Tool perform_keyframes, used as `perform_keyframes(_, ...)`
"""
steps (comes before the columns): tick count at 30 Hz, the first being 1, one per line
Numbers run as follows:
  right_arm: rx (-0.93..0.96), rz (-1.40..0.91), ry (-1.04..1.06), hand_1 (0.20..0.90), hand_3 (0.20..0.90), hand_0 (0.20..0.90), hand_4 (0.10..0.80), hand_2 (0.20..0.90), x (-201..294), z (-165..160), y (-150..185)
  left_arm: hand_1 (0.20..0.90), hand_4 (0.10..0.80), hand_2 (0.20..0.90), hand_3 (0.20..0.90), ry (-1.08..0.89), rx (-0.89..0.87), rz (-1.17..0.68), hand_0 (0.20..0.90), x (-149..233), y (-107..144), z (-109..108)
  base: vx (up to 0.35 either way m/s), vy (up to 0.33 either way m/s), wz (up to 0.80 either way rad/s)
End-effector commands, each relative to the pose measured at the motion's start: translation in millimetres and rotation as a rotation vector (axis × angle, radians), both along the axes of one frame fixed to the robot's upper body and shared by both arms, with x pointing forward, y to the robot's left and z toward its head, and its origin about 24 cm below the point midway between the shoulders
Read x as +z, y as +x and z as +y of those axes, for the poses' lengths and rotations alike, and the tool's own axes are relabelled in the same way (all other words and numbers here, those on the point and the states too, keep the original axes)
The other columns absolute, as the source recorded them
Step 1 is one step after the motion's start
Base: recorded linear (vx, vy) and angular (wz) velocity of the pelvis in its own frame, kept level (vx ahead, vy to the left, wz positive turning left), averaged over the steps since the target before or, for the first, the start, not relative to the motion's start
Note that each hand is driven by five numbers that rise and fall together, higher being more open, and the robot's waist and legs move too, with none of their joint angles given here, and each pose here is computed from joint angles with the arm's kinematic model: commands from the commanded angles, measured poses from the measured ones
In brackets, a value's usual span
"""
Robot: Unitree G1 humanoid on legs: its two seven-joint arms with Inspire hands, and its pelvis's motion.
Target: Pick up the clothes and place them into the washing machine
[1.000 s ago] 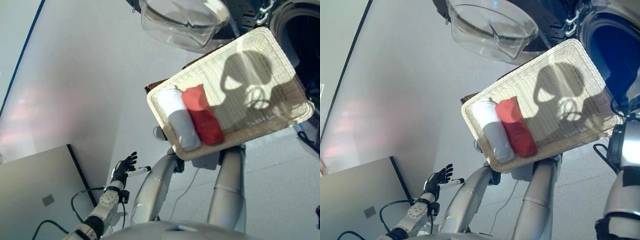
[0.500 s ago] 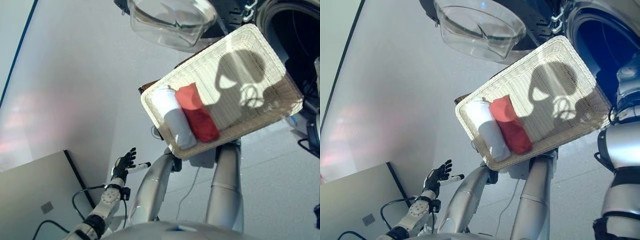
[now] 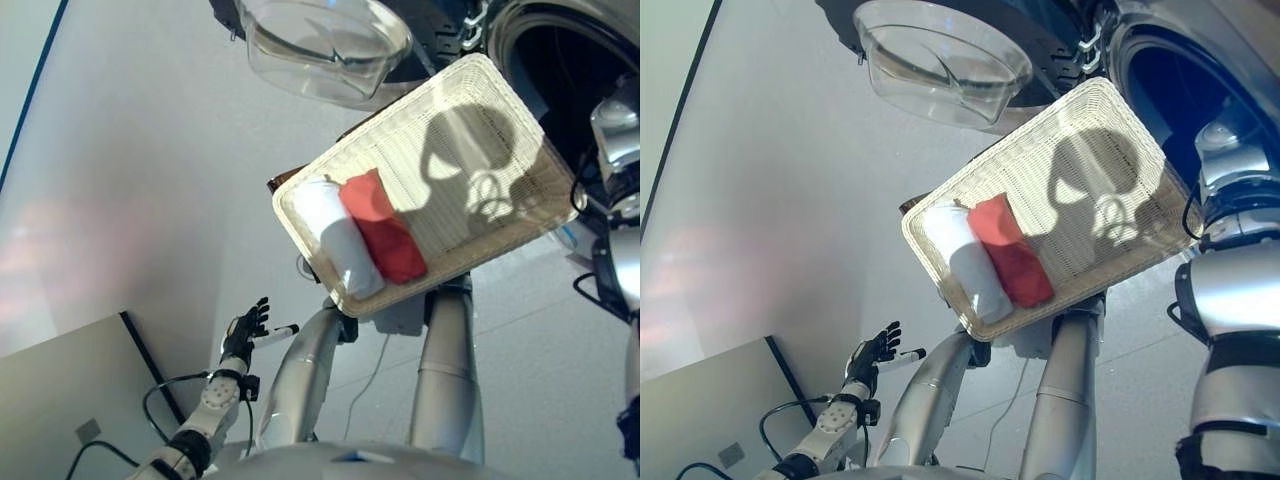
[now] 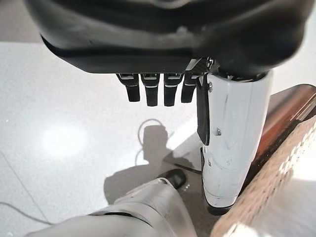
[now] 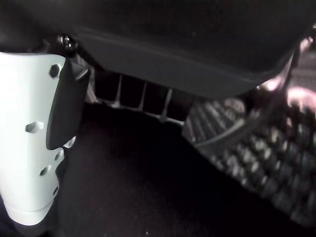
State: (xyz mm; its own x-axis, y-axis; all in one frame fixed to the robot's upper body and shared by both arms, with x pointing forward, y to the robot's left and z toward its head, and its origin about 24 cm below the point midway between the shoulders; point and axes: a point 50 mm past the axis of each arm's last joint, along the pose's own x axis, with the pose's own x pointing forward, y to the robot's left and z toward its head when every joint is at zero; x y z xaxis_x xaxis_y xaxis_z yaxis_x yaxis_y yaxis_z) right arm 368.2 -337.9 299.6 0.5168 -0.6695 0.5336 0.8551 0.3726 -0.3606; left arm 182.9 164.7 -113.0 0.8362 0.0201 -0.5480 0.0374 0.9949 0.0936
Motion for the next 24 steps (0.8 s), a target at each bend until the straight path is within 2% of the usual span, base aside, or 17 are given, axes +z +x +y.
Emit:
perform_keyframes(1,0.185,-0.201,-0.010,0.900,0.900,0.900,0.800,0.900,20,19,-1,0.900,0.800,0.900,0.900,0.085,0.151,0.085,0.900,-13,-24,41,-0.001,-0.029,-0.05)
perform_keyframes(6,0.287,-0.134,0.134,0.900,0.900,0.900,0.800,0.900,-28,31,13,0.900,0.800,0.900,0.900,0.099,0.139,0.082,0.900,-12,-24,44,0.023,-0.026,0.01)
perform_keyframes(7,0.314,-0.069,0.226,0.900,0.900,0.900,0.800,0.900,-58,31,17,0.900,0.800,0.900,0.900,0.117,0.117,0.089,0.900,-13,-24,45,0.000,-0.043,0.08)
perform_keyframes(14,0.448,0.189,0.474,0.900,0.900,0.900,0.800,0.900,-167,78,23,0.900,0.800,0.900,0.900,0.145,0.103,0.046,0.900,-5,-10,51,0.019,-0.063,0.10)
perform_keyframes(19,0.500,0.200,0.532,0.900,0.900,0.900,0.800,0.900,-192,93,17,0.900,0.800,0.900,0.900,0.164,0.110,0.040,0.900,-3,-11,56,-0.001,-0.064,0.22)
perform_keyframes(24,0.501,0.237,0.557,0.900,0.900,0.900,0.800,0.900,-213,94,8,0.900,0.800,0.900,0.900,0.192,0.129,0.067,0.900,-6,-17,65,-0.021,-0.034,0.19)
